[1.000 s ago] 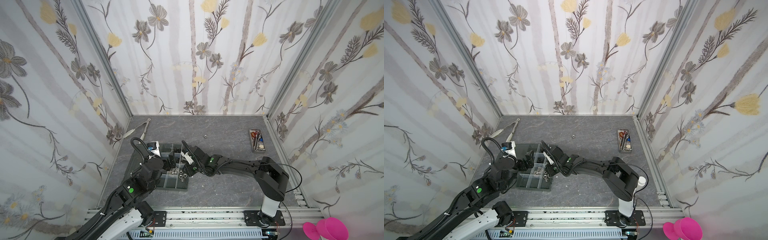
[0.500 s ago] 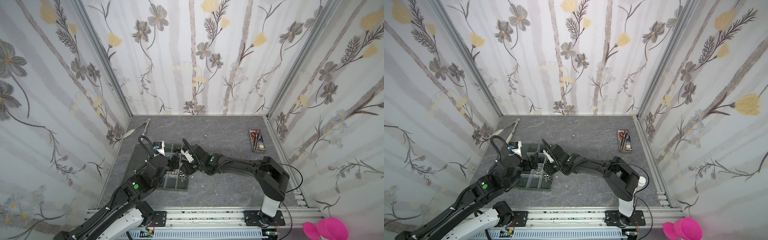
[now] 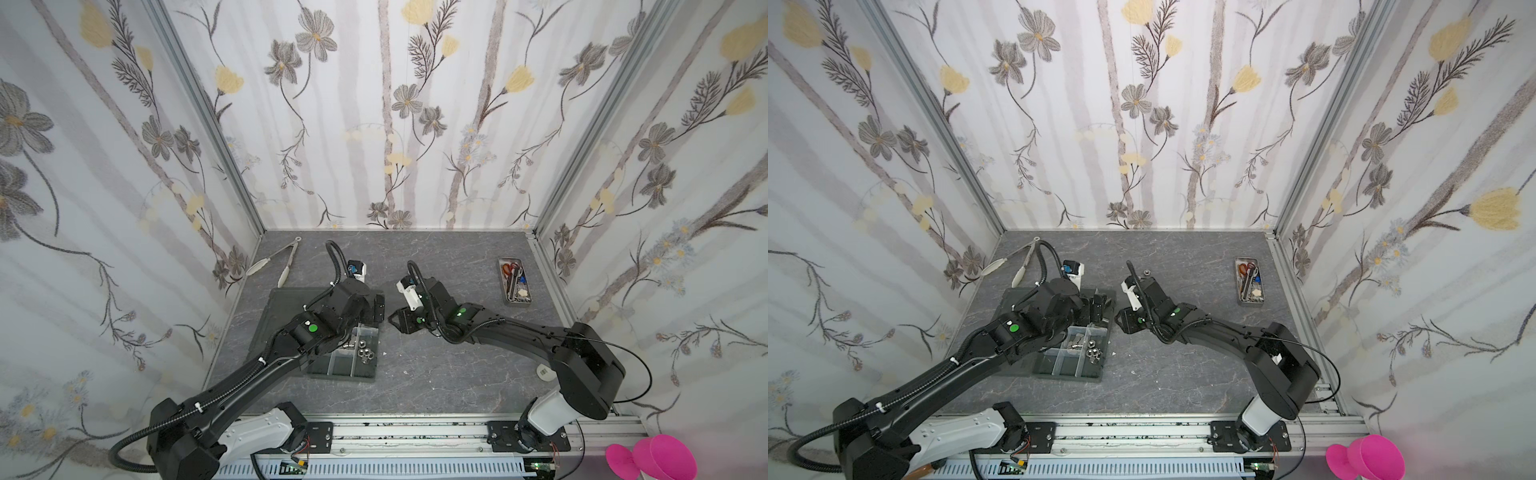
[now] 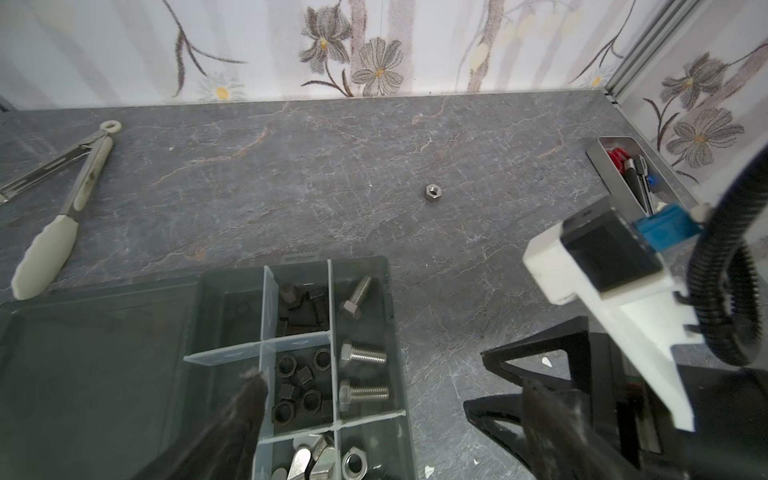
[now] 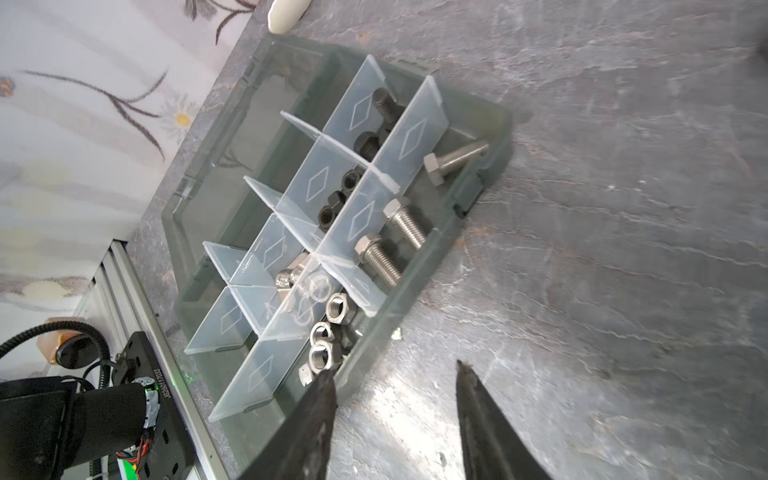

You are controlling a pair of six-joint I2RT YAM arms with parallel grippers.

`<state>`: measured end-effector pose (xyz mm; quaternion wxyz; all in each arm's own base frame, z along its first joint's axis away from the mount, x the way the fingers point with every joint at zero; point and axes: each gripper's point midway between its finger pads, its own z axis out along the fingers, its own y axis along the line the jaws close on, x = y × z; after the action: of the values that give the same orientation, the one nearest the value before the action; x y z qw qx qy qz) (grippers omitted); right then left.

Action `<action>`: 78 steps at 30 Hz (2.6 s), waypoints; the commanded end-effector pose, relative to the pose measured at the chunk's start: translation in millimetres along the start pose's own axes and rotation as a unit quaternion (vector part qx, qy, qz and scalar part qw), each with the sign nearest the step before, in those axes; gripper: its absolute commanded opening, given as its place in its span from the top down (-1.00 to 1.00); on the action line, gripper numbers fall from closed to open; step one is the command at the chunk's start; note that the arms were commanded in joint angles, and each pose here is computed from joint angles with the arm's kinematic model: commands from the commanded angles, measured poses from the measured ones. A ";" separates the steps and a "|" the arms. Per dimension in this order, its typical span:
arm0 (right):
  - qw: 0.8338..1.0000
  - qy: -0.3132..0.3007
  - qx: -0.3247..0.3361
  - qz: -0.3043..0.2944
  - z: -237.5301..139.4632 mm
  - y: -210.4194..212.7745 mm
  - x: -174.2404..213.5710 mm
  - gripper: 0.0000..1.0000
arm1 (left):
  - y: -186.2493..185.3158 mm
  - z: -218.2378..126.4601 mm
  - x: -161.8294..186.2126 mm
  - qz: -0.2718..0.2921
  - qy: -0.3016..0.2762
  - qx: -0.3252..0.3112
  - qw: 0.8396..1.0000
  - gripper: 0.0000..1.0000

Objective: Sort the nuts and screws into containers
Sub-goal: 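Withdraw the right gripper while the left gripper reaches toward the last hex nut, then lower the left gripper onto the last silver hex nut and close on it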

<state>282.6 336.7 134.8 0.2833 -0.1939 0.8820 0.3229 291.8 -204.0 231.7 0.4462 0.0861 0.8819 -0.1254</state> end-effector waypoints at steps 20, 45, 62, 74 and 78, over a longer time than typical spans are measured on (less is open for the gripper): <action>0.989 -0.116 0.046 0.078 -79.0 -96.4 -10.0 0.01 | -36.3 145.6 -17.0 -0.002 0.098 -0.010 0.995 -0.70; 0.980 -0.157 0.090 0.087 -107.7 -125.1 11.2 -0.06 | -50.1 295.1 3.6 0.003 0.176 -0.054 0.983 -0.38; 0.979 -0.163 0.086 0.083 -112.8 -121.7 13.3 -0.07 | -48.6 334.3 25.7 0.005 0.188 -0.070 0.980 -0.12; 0.980 -0.162 0.081 0.083 -112.3 -119.5 11.2 -0.07 | -47.3 339.5 32.4 0.012 0.192 -0.070 0.979 0.11; 0.980 -0.164 0.081 0.082 -113.6 -119.2 11.0 -0.07 | -49.4 341.8 32.3 0.009 0.189 -0.066 0.980 0.17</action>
<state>292.8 169.0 136.2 0.4004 -0.0321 0.8683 0.2910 521.2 -350.8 23.8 0.2807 0.0842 0.9551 -0.0438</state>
